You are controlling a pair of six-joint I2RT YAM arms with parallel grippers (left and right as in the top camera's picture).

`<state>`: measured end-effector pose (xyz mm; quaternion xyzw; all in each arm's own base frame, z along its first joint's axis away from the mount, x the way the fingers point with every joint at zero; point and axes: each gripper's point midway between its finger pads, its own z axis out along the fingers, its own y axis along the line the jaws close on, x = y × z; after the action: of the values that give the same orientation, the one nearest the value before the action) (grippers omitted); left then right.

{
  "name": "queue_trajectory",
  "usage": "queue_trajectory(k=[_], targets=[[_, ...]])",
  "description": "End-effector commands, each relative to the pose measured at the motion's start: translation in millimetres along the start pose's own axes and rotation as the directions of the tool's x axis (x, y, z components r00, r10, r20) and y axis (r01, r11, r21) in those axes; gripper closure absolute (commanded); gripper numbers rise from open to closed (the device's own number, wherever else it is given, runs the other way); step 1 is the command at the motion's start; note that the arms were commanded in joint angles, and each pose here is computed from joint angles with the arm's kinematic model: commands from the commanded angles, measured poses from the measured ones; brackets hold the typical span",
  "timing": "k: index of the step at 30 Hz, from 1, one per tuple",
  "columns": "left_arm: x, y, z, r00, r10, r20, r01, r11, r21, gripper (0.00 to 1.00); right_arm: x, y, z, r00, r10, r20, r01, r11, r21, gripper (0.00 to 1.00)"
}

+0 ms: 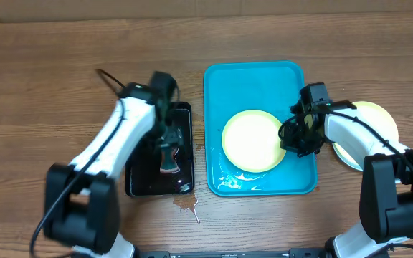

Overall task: Clean dirty plates on tray and stack at the side
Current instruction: 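Return sponge to black tray and release it with left gripper, then lift the yellow plate with right gripper and tilt it over black tray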

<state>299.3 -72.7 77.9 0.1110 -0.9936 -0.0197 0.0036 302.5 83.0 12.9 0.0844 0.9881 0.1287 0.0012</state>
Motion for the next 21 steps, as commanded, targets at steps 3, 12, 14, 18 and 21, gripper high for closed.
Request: queue_trajectory(k=[3,12,14,18,21], targets=[[-28,35,-93,0.966,-0.092,0.241,0.066,0.991,0.115,0.0,-32,26,-80,0.985,-0.06,0.161,0.056,0.998,0.028,0.96],[-30,97,-143,0.887,-0.28,0.368,0.23,0.957,0.175,0.0,-35,123,-133,0.881,-0.345,0.324,0.316,0.938,0.14,0.96],[-29,104,-144,0.881,-0.3,0.366,0.252,0.952,0.174,0.0,-34,147,-134,0.826,-0.417,0.379,0.368,0.909,0.198,0.96],[-24,108,-139,0.89,-0.306,0.338,0.266,0.951,0.161,0.0,-26,197,-131,0.696,-0.538,0.474,0.434,0.843,0.318,0.96],[-22,108,-138,0.893,-0.305,0.331,0.266,0.951,0.158,0.0,-23,218,-122,0.637,-0.589,0.498,0.44,0.808,0.392,0.96]])
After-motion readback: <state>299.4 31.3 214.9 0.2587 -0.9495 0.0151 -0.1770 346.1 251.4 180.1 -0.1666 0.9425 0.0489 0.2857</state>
